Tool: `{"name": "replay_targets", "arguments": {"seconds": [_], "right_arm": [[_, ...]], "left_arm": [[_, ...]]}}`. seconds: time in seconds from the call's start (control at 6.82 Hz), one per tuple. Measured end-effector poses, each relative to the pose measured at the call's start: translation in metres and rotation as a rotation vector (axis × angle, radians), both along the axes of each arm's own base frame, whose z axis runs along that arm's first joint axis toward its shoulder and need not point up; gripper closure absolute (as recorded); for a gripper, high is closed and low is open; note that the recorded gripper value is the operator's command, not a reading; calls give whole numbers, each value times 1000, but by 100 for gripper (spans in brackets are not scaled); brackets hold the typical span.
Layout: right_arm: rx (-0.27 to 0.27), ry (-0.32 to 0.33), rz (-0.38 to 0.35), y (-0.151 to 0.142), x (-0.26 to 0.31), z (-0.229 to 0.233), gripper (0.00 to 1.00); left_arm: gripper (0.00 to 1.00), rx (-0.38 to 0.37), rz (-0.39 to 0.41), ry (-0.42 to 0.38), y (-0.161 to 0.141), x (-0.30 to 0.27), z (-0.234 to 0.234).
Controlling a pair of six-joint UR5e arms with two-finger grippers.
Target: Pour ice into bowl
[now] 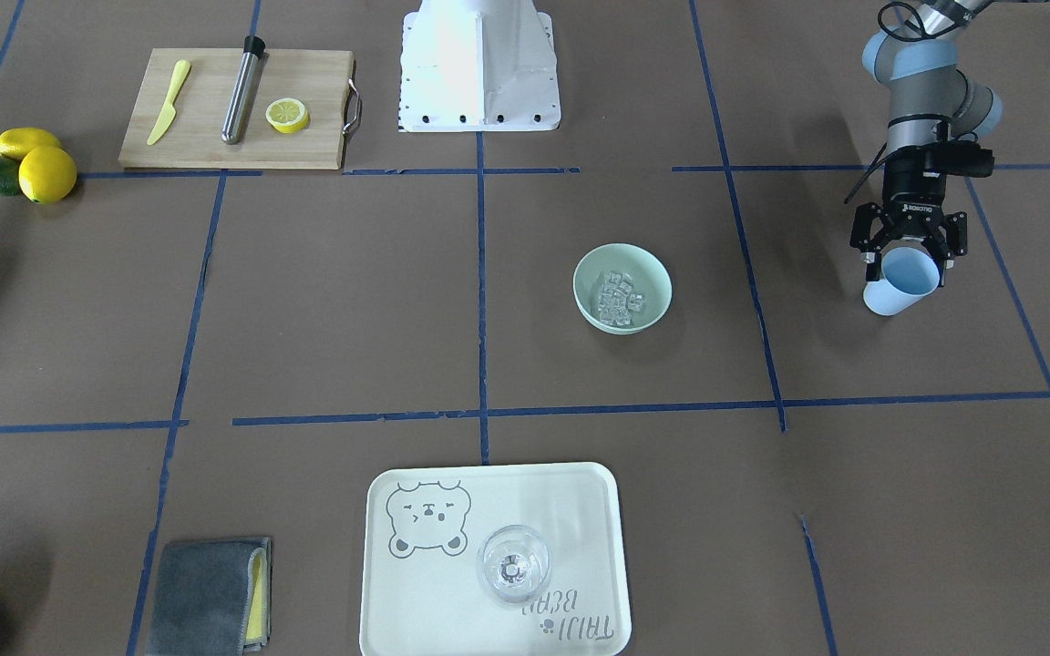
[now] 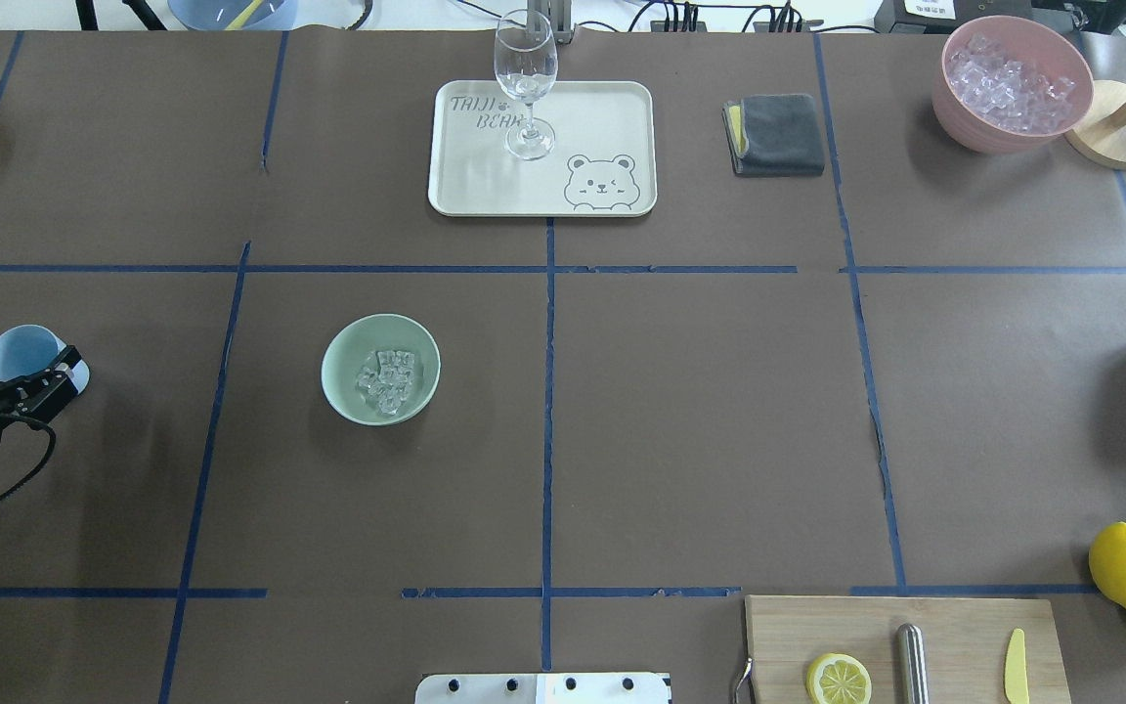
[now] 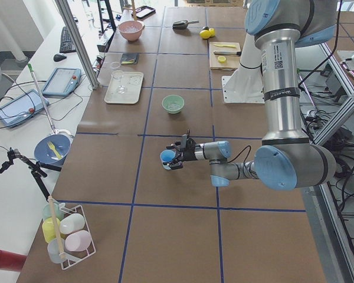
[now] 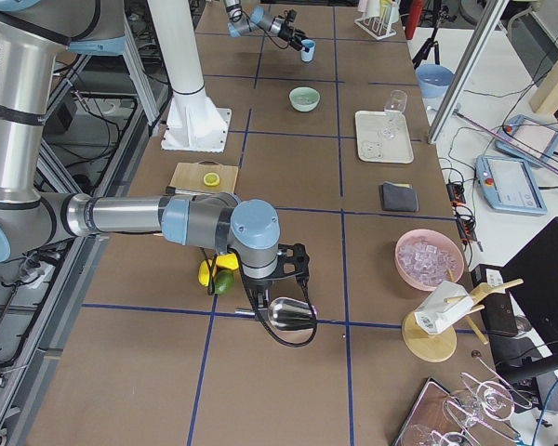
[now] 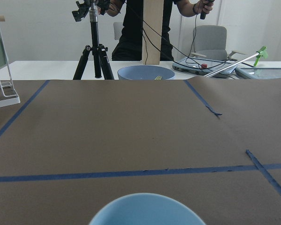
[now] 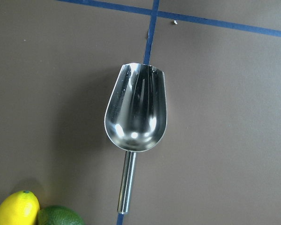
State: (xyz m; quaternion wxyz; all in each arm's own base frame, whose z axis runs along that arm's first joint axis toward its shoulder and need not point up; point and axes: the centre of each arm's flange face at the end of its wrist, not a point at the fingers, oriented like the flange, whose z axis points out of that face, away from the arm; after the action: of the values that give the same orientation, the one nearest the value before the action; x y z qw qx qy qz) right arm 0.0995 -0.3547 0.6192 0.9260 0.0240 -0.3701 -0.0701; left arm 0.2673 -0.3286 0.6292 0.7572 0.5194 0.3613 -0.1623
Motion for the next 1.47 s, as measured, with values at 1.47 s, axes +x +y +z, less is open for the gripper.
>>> {"name": "replay_targets", "arguments": {"seconds": [1.47], "right_arm": [[146, -111, 9, -23, -12, -46, 0]], "left_arm": [[0, -201, 512, -484, -107, -263, -6]]}}
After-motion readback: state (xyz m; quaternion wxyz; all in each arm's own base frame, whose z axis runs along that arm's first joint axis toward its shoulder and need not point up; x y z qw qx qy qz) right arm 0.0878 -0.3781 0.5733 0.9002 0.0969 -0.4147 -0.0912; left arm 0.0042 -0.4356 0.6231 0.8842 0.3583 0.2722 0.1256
